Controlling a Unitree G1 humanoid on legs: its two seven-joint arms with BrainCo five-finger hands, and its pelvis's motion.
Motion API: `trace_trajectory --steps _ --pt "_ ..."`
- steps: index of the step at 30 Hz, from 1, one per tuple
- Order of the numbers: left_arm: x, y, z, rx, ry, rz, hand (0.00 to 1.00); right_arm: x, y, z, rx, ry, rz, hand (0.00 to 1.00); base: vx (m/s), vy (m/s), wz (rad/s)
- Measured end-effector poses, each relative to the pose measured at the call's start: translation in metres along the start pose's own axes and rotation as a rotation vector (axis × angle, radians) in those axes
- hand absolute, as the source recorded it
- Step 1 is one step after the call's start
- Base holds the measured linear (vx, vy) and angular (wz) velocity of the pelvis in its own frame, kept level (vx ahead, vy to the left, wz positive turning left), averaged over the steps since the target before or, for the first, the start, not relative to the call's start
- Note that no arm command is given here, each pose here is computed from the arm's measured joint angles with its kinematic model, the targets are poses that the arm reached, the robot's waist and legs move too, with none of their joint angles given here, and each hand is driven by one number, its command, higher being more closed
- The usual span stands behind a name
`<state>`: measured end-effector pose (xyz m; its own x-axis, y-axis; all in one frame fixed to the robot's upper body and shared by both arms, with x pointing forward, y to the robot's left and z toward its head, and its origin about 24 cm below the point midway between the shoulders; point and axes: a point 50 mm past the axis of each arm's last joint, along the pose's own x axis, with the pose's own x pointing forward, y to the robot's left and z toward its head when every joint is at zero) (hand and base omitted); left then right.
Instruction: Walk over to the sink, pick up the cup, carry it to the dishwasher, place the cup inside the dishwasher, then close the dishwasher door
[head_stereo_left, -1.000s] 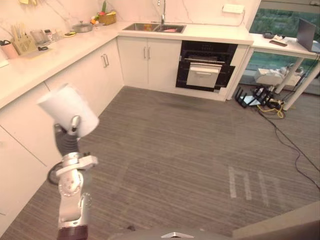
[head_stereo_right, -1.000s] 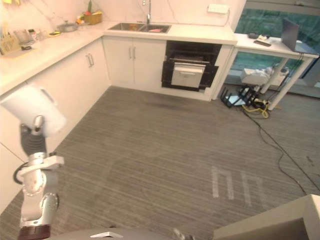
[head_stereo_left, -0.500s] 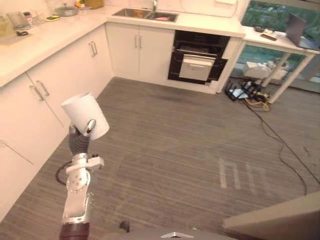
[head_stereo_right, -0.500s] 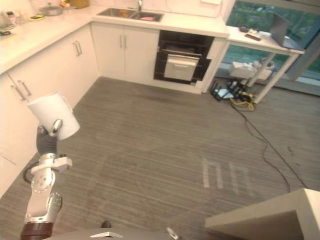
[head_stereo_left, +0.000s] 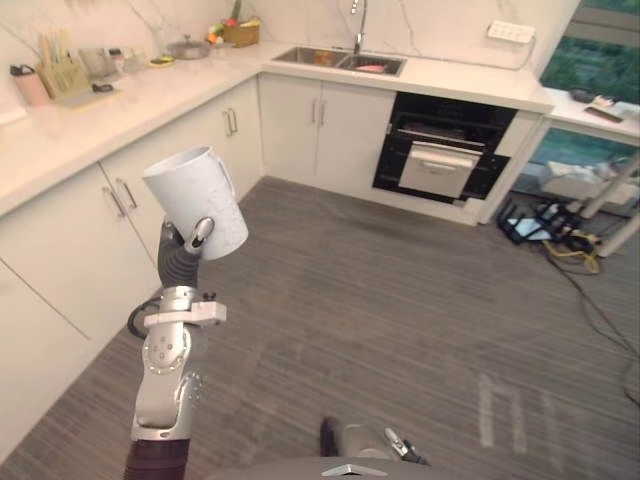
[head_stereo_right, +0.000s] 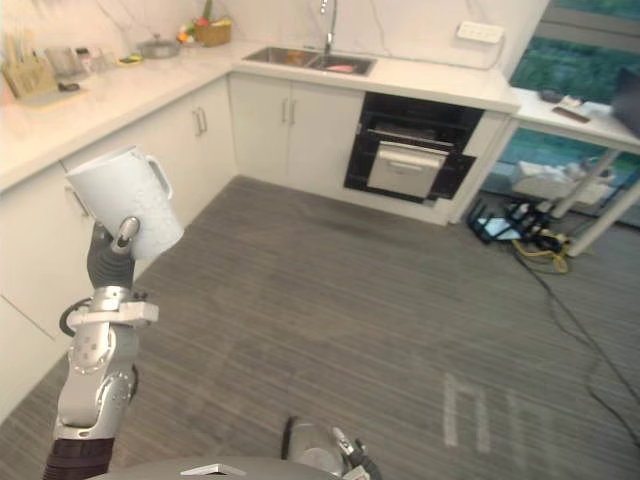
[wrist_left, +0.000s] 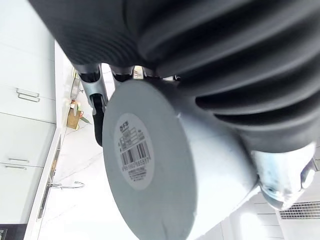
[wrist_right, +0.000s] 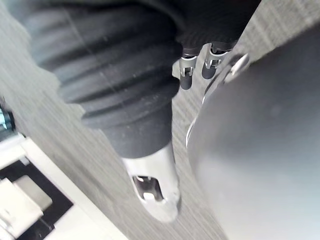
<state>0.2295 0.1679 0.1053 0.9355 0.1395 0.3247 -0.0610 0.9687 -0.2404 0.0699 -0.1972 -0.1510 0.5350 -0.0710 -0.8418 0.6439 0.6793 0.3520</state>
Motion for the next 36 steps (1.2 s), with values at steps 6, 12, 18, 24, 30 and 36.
trace_trajectory --steps 6,12,18,24,30,36 --pt "-0.017 0.010 -0.003 0.028 0.009 0.068 1.00 -0.002 -0.006 0.015 -0.071 -0.079 0.006 0.00 0.48 -0.205 -0.02" --pt "-0.024 0.025 0.001 0.060 -0.024 0.107 1.00 0.008 0.010 0.035 -0.097 -0.160 0.040 0.00 0.46 -0.061 -0.48" --pt "-0.031 0.036 0.005 0.077 -0.058 0.134 1.00 0.012 -0.003 0.037 -0.108 -0.099 -0.078 0.00 0.51 0.194 -0.48" --pt "-0.011 0.045 0.012 0.121 -0.090 0.122 1.00 -0.007 -0.041 -0.024 0.046 0.099 -0.264 0.00 0.64 0.215 0.13" --pt "-0.010 0.023 0.007 0.068 -0.077 0.040 1.00 -0.025 -0.051 -0.050 0.072 0.071 -0.301 0.00 0.46 0.037 0.43" --pt "-0.011 0.002 0.017 0.021 -0.134 -0.021 1.00 -0.023 -0.045 -0.022 0.043 -0.082 -0.234 0.00 0.69 -0.089 0.13"
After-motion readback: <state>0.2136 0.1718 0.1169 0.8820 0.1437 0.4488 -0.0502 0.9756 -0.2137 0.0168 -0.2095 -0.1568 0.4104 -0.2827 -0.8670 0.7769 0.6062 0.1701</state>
